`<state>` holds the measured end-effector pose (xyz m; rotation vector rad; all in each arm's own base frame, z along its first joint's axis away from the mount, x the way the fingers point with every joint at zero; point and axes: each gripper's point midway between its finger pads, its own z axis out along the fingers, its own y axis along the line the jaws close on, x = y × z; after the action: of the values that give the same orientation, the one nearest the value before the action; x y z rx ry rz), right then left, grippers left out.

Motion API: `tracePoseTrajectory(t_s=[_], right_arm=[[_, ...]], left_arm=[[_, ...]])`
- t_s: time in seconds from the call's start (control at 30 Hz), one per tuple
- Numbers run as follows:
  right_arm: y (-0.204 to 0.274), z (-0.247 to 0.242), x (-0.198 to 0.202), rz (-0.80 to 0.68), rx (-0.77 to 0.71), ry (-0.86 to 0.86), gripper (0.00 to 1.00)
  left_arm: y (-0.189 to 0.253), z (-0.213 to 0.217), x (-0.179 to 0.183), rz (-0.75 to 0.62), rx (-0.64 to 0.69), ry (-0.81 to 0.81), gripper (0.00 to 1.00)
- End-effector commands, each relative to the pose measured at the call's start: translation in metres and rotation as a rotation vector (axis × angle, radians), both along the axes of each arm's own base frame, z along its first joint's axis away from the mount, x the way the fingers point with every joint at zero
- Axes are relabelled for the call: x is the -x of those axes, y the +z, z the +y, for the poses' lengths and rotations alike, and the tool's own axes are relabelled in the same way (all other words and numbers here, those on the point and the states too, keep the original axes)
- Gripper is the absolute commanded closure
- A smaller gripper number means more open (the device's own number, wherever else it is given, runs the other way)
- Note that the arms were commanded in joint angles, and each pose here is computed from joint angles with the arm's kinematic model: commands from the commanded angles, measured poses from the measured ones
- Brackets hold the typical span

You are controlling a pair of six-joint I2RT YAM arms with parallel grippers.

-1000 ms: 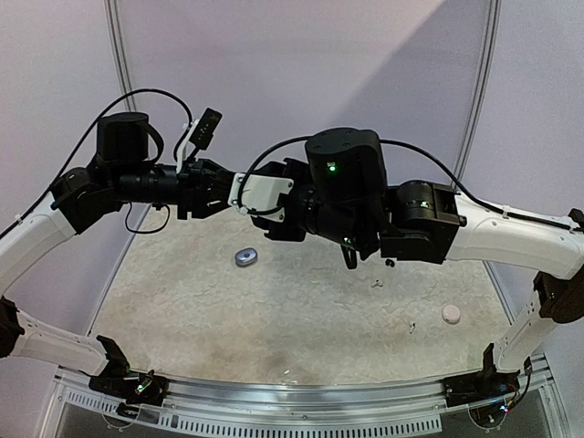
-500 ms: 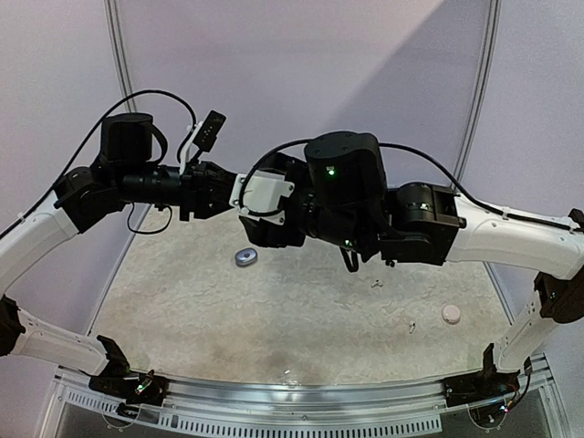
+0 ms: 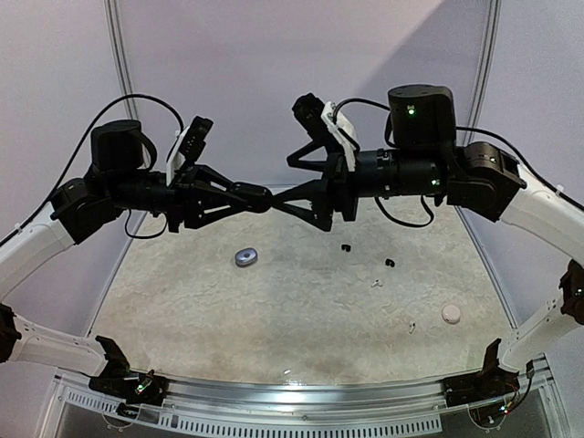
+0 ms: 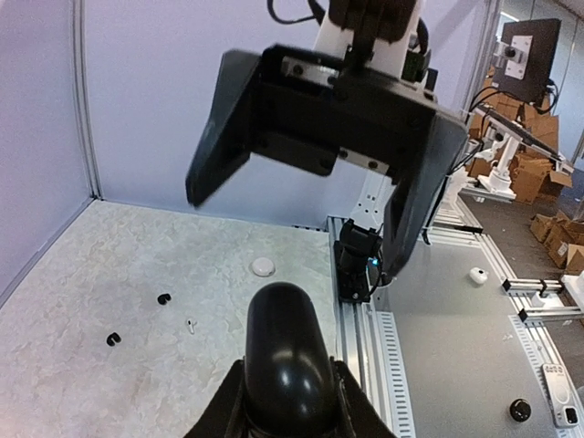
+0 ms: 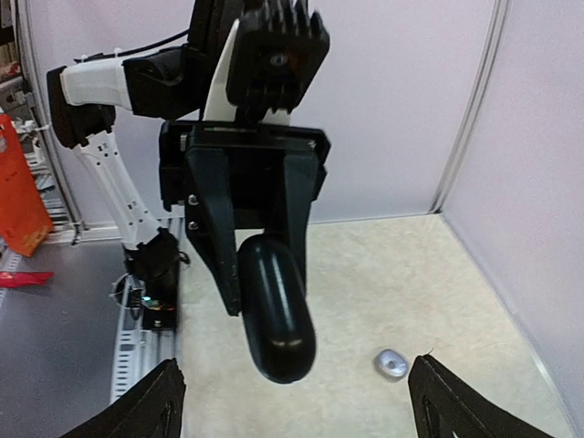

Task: Insert the wireless bluetooth earbuds into the charging case

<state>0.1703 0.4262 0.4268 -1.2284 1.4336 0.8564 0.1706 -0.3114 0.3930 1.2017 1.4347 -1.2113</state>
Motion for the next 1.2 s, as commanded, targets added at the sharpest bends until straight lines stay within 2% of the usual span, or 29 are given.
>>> tracePoseTrajectory(t_s=[0.0,0.2,0.3,0.43,0.7,1.1,1.13,1.17], right_arm=[[-0.032,0.019,0.021,0.198,0.062,0.127,0.17],[-0.037,0.029,0.021,0.234,0.070,0.145,0.36],[-0.033,0.029,0.020,0.231,0.057,0.141,0.39],[-0.026,0.031,0.020,0.217,0.033,0.144,0.47],[-0.025,0.034,0.015,0.213,0.033,0.129,0.49],[-0.028,0.036,0.019,0.229,0.046,0.154,0.85],[-0.028,0.036,0.019,0.228,0.045,0.153,0.87],[-0.027,0.035,0.019,0.227,0.045,0.151,0.89]], left_arm=[[0.007,0.003,0.006,-0.058,0.028,-0.031,1.00],[0.002,0.003,0.012,-0.073,0.017,-0.055,1.00],[0.002,0.004,0.015,-0.075,0.018,-0.064,1.00],[0.001,0.003,0.018,-0.080,0.016,-0.077,1.00],[-0.002,0.004,0.021,-0.086,0.004,-0.092,1.00],[-0.001,0.002,0.018,-0.053,0.017,-0.075,1.00],[-0.003,0.002,0.017,-0.044,0.018,-0.071,0.97],[-0.004,0.003,0.017,-0.049,0.023,-0.068,0.83]])
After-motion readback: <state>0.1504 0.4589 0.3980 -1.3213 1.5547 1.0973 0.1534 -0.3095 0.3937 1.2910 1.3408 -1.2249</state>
